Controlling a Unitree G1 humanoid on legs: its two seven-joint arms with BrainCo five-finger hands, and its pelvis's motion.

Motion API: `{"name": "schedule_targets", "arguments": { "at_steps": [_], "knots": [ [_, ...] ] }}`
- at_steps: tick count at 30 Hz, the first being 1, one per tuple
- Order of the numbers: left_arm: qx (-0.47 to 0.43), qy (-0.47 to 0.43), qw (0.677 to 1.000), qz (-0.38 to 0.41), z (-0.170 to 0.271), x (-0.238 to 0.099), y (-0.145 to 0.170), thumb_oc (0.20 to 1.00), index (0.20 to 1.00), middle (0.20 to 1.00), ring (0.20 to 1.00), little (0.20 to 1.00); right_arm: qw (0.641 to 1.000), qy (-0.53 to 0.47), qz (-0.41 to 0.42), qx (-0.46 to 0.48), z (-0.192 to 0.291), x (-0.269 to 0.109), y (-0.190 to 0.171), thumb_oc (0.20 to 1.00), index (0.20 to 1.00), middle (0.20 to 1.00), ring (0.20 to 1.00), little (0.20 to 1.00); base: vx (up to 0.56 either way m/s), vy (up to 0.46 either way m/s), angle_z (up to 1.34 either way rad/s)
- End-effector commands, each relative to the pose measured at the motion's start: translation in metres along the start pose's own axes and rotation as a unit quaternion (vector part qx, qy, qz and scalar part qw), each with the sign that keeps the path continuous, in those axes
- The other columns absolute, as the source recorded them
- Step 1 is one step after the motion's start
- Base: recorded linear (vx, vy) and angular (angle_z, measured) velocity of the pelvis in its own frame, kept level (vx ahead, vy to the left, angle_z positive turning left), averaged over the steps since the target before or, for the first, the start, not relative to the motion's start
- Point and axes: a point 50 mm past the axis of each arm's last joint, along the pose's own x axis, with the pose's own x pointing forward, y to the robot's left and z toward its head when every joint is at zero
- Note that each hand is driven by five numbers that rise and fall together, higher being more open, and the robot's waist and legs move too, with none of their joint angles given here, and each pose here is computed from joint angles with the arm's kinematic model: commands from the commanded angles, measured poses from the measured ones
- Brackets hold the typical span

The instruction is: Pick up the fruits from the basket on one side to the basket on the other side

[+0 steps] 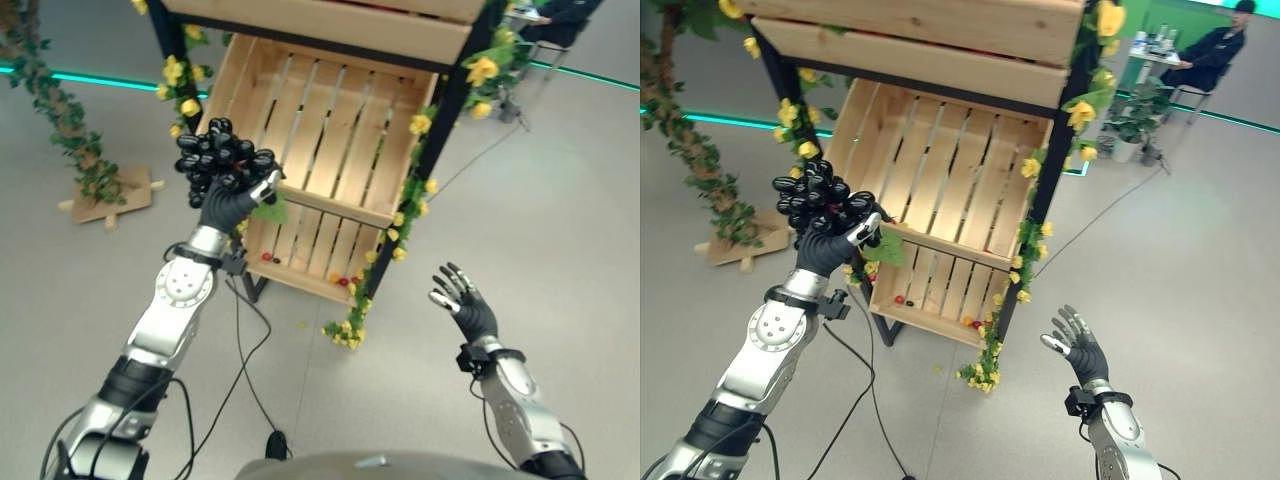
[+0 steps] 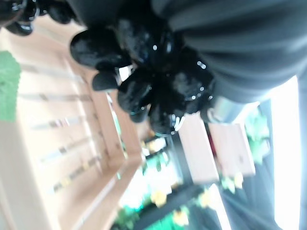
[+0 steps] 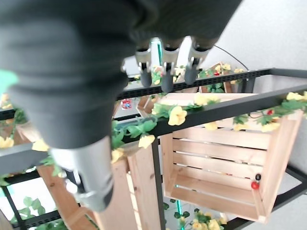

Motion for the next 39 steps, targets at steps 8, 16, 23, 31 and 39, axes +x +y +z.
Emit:
{"name": "schedule_targets", "arguments": {
  "at_steps": [8, 16, 23, 31, 39],
  "knots": [
    [0.067, -0.042, 0.997, -0.005, 0.015, 0.071, -0.004, 0.2, 0.2, 0.2, 0.2, 0.2, 0.998, -0.018, 0.036, -0.048, 0.02, 0.017, 0.002, 1.0, 1.0, 1.0, 1.0, 1.0, 0.01, 0.002, -0.07],
    [0.111, -0.037, 0.993, 0.001, 0.02, 0.098, -0.001, 0.2, 0.2, 0.2, 0.2, 0.2, 0.997, -0.012, 0.041, -0.056, 0.02, 0.018, 0.002, 1.0, 1.0, 1.0, 1.0, 1.0, 0.01, 0.002, -0.03],
    [0.134, -0.025, 0.99, 0.032, 0.02, 0.111, 0.011, 0.2, 0.2, 0.2, 0.2, 0.2, 0.997, -0.005, 0.044, -0.06, 0.017, 0.016, 0.002, 1.0, 1.0, 1.0, 1.0, 1.0, 0.01, 0.005, -0.02],
    [0.215, -0.008, 0.975, 0.059, 0.025, 0.123, 0.038, 0.2, 0.2, 0.2, 0.2, 0.2, 0.997, 0.002, 0.048, -0.067, 0.013, 0.013, 0.001, 1.0, 1.0, 1.0, 1.0, 1.0, 0.02, 0.014, -0.08],
    [0.24, 0.026, 0.968, 0.074, 0.013, 0.12, 0.049, 1.0, 1.0, 1.0, 1.0, 1.0, 0.997, 0.005, 0.046, -0.066, 0.011, 0.01, 0.0, 1.0, 1.0, 1.0, 1.0, 1.0, 0.0, 0.0, 0.0]
  ]
}}
